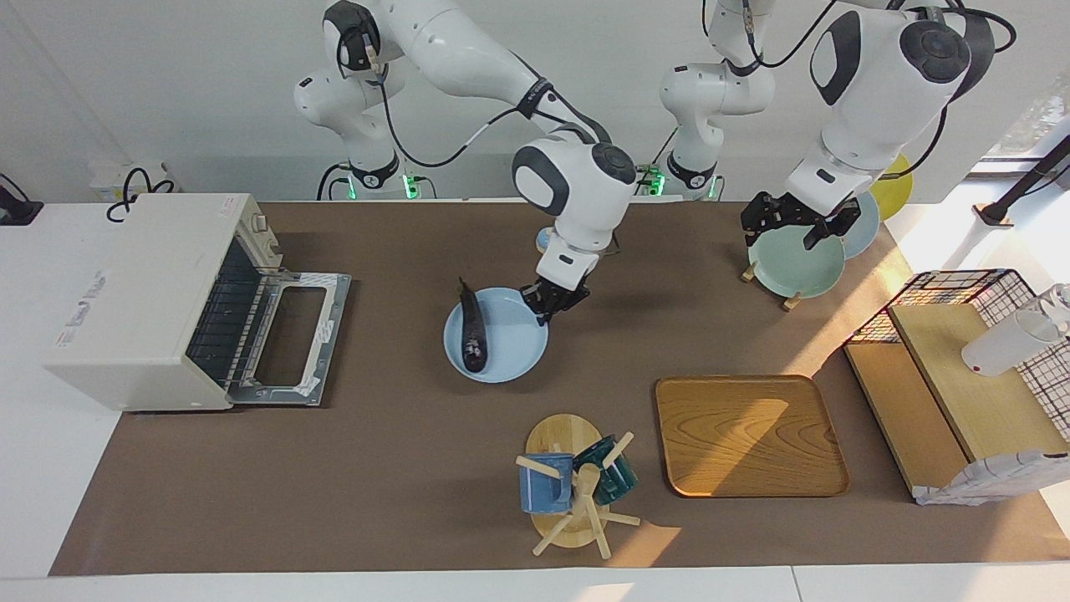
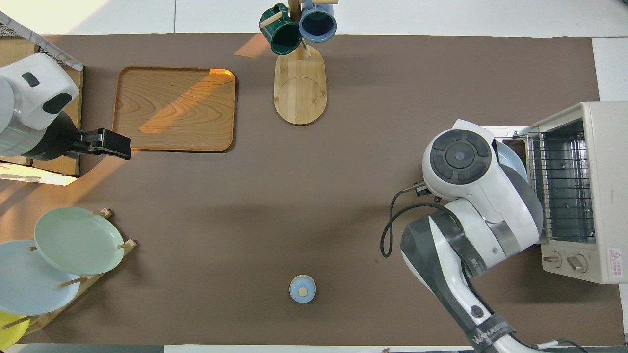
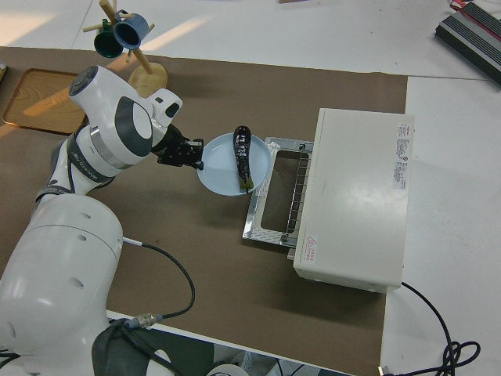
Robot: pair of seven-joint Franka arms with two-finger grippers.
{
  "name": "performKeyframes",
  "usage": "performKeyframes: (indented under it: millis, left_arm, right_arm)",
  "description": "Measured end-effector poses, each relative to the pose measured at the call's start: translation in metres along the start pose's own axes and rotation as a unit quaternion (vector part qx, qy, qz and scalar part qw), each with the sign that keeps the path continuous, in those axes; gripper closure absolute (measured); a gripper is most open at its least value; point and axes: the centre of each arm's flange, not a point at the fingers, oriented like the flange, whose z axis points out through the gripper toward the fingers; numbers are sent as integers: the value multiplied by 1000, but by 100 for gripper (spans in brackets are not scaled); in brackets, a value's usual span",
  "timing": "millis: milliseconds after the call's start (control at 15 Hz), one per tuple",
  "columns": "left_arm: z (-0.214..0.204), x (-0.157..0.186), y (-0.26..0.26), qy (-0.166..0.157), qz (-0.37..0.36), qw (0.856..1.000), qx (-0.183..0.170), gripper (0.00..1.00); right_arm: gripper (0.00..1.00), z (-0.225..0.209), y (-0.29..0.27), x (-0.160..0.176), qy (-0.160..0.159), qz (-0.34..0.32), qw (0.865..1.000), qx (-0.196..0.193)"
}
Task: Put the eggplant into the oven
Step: 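Carry the eggplant with the right gripper to the open oven, then lower the eggplant into the oven and open the right gripper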
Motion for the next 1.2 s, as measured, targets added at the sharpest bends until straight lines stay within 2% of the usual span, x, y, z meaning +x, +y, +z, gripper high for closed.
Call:
performKeyframes:
  millis: [133, 333, 533, 800, 1067, 1200]
  left_arm:
    - [1, 0, 0, -1, -6, 1000, 0, 0]
    - [1, 0, -3, -1, -11, 1000, 0, 0]
    - [1, 1, -12, -1, -19, 1000, 0, 0]
    - [0, 1, -25, -1, -31, 1000, 0, 0]
    - [0, 2, -38, 0, -37, 999, -1, 0]
    - [0, 2, -38, 0, -37, 999, -1, 0]
  right_arm:
    - [97, 11, 25, -10, -10, -11, 1000, -4]
    - [97, 24, 98, -21, -16, -31, 999, 5]
    - [97, 48, 157, -42, 2, -29, 999, 14]
    - [97, 77, 155, -62, 21, -30, 999, 21]
    - [97, 80, 160, -67, 20, -24, 999, 22]
    - [82, 82, 162, -69, 17, -22, 999, 22]
